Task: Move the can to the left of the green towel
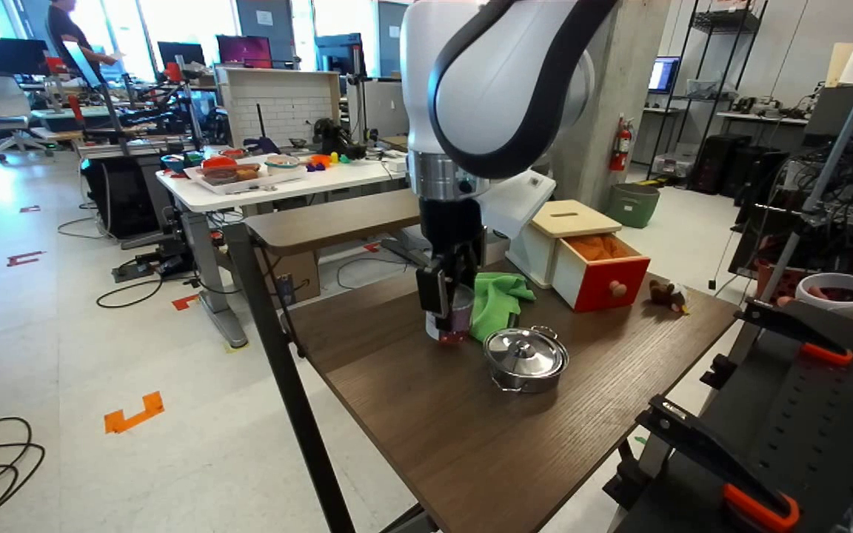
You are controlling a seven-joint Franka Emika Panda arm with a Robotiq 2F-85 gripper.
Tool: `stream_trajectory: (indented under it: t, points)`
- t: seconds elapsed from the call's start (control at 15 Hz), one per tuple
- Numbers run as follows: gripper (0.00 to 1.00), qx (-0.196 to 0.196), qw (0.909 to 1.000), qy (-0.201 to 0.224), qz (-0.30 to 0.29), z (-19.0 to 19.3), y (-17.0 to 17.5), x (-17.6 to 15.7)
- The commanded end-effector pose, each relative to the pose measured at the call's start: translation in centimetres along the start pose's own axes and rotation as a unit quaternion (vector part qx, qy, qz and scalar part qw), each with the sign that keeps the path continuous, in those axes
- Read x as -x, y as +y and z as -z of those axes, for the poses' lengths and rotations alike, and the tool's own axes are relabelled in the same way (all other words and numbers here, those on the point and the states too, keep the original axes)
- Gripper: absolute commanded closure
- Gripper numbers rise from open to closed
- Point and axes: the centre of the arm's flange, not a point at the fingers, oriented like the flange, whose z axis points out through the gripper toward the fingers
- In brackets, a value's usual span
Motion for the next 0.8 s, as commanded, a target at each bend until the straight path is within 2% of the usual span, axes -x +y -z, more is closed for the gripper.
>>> stream_trajectory:
  t: [0.0, 0.2, 0.27, 0.33, 0.4, 0.53, 0.73]
  points:
    - [0.52, 0.017, 0.9997, -0.017, 0.008, -1.5, 0.0, -2.2]
    - [0.52, 0.019, 0.9995, -0.02, 0.012, -2.0, -0.2, -2.7]
    - [0.27, 0.018, 0.9995, -0.022, 0.012, -2.0, -0.2, -2.9]
    - [0.06, 0.017, 0.9995, -0.024, 0.012, -2.0, -0.3, -3.0]
    - [0.07, 0.017, 0.9994, -0.027, 0.013, -2.0, -0.3, -3.0]
    - [0.0, 0.019, 0.9993, -0.027, 0.015, -1.7, -0.3, -2.9]
    - [0.0, 0.021, 0.9996, -0.016, -0.001, -0.3, 0.4, -2.1]
